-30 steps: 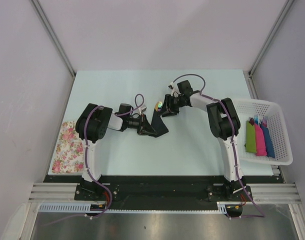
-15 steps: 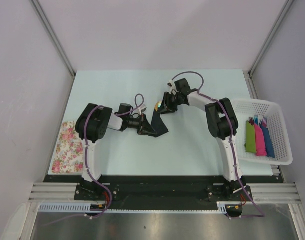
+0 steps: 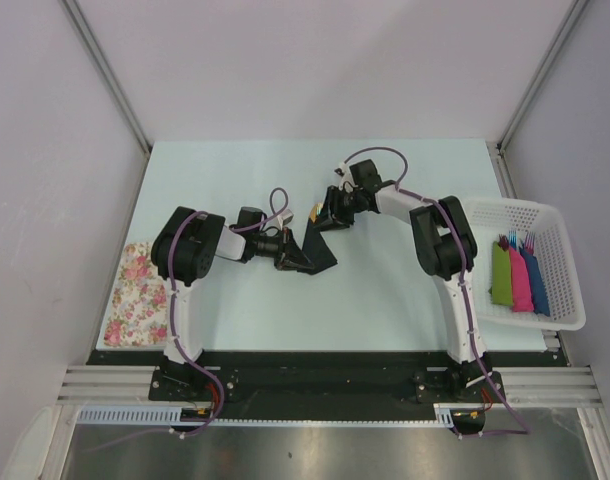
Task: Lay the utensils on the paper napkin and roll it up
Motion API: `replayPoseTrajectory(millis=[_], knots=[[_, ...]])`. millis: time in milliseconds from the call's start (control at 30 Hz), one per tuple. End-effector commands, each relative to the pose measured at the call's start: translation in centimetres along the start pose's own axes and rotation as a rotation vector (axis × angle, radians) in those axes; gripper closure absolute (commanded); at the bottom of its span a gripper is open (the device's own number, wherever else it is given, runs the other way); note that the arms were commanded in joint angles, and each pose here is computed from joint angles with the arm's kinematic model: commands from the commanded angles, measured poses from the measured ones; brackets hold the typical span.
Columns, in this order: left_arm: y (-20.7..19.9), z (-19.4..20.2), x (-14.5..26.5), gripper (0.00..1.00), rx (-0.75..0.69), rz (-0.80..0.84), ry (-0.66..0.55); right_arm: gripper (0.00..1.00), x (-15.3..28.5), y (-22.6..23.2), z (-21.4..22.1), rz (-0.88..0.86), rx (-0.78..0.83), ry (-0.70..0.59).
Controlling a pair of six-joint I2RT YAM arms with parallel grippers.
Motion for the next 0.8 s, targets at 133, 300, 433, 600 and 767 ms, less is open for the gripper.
replayPoseTrajectory(millis=[133,300,433,600,767], knots=[[3.9,-0.3,0.3,0.88,0.069,-0.119,-0.062,0.62,-1.2,-4.8,3.6,0.264,-0.03,0.084],[3.8,-0.7,0.3,0.88,0.061,-0.118,-0.069,0.7,-1.7,-5.1,4.1,0.262,-0.042,0.11],[3.6,-1.0,0.3,0.89,0.055,-0.12,-0.076,0.87,-2.0,-5.5,4.6,0.257,-0.048,0.128],[2.8,-1.4,0.5,0.89,0.031,-0.119,-0.092,1.0,-1.8,-4.5,3.7,0.182,-0.004,0.116],[0.9,-2.9,0.6,0.81,-0.04,-0.117,-0.124,1.0,-1.1,-1.7,1.0,0.108,0.107,0.058]])
Point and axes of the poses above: each gripper's point midway between its finger pads, its own x axis back along the fingers, its own y axis along the line the jaws close on, z = x × y, the point moved 3 cm from there along x, back along the fingers, and after that the axes turned 2 degrees about -x, right-handed, at the moved point
